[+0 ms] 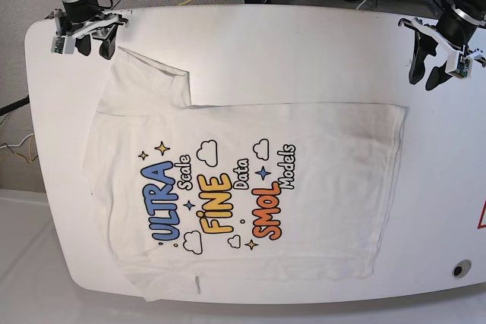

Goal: Fold the T-shirt properly
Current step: 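Lower the right gripper onto the sleeve corner and close on it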

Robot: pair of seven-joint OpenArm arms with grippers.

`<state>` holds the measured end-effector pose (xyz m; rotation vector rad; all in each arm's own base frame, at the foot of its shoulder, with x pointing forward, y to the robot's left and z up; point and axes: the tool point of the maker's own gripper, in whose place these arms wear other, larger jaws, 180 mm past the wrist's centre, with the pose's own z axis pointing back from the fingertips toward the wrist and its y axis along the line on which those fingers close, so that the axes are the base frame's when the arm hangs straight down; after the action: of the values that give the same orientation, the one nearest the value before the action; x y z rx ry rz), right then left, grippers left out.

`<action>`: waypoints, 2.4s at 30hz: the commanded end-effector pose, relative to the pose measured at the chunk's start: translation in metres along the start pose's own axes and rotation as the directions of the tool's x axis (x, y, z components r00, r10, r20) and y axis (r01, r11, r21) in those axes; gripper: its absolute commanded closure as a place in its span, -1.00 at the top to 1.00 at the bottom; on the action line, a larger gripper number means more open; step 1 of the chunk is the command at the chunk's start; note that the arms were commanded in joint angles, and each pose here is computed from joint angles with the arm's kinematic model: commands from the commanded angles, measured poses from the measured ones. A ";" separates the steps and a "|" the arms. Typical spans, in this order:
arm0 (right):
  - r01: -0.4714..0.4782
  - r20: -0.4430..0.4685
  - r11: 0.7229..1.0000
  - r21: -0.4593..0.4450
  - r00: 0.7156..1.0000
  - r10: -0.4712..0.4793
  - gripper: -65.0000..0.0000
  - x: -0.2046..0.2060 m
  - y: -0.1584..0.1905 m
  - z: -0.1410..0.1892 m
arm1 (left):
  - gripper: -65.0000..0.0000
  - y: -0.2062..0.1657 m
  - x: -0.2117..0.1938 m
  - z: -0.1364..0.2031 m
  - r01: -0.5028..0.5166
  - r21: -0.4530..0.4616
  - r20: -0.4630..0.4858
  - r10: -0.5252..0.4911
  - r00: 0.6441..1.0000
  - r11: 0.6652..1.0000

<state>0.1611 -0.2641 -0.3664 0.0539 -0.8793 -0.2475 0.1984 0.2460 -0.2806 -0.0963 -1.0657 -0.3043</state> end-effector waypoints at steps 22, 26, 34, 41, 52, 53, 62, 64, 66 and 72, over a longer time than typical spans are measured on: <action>0.160 0.039 0.979 0.124 0.985 -0.166 -0.04 0.049 -0.006 -0.020 | -0.35 0.007 0.001 -0.002 -0.014 0.013 -0.002 0.014 1.000 1.000; 0.191 0.056 0.962 0.198 0.977 -0.205 -0.04 0.060 -0.002 -0.027 | -0.35 0.008 0.003 -0.001 -0.015 0.017 0.005 0.015 1.000 1.000; 0.231 0.050 0.944 0.235 0.967 -0.249 -0.04 0.052 -0.009 -0.049 | -0.34 0.010 0.005 -0.001 -0.018 0.025 0.012 0.017 1.000 1.000; 0.271 0.000 0.933 0.237 0.960 -0.279 -0.03 0.028 -0.016 -0.063 | -0.34 0.009 0.005 -0.001 -0.007 0.018 0.007 0.007 1.000 1.000; 0.343 -0.068 0.922 0.177 0.939 -0.336 -0.09 0.001 -0.028 -0.074 | -0.31 0.010 0.005 -0.003 -0.004 0.026 0.003 0.004 1.000 1.000; 0.345 -0.071 0.922 0.175 0.939 -0.338 -0.10 0.000 -0.028 -0.074 | -0.31 0.011 0.005 -0.003 -0.003 0.027 0.003 0.003 1.000 1.000; 0.334 -0.065 0.923 0.190 0.943 -0.328 -0.07 0.005 -0.018 -0.083 | -0.30 0.012 0.003 -0.004 0.002 0.028 -0.004 -0.002 1.000 1.000; 0.340 -0.067 0.920 0.194 0.940 -0.333 -0.07 0.006 -0.016 -0.085 | -0.30 0.012 0.002 -0.004 0.002 0.031 -0.007 -0.002 1.000 1.000; 0.346 -0.072 0.917 0.198 0.938 -0.339 -0.07 0.006 -0.014 -0.088 | -0.30 0.012 0.002 -0.004 0.002 0.030 -0.007 -0.002 1.000 1.000; 0.366 -0.105 0.904 0.219 0.930 -0.352 -0.08 0.007 -0.012 -0.097 | -0.29 0.011 0.009 -0.004 0.010 0.023 0.010 -0.010 1.000 1.000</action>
<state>0.2390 -0.2780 -0.4221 0.4699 -0.8615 -0.5002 0.2034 0.2562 -0.2880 -0.0705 -1.0328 -0.2817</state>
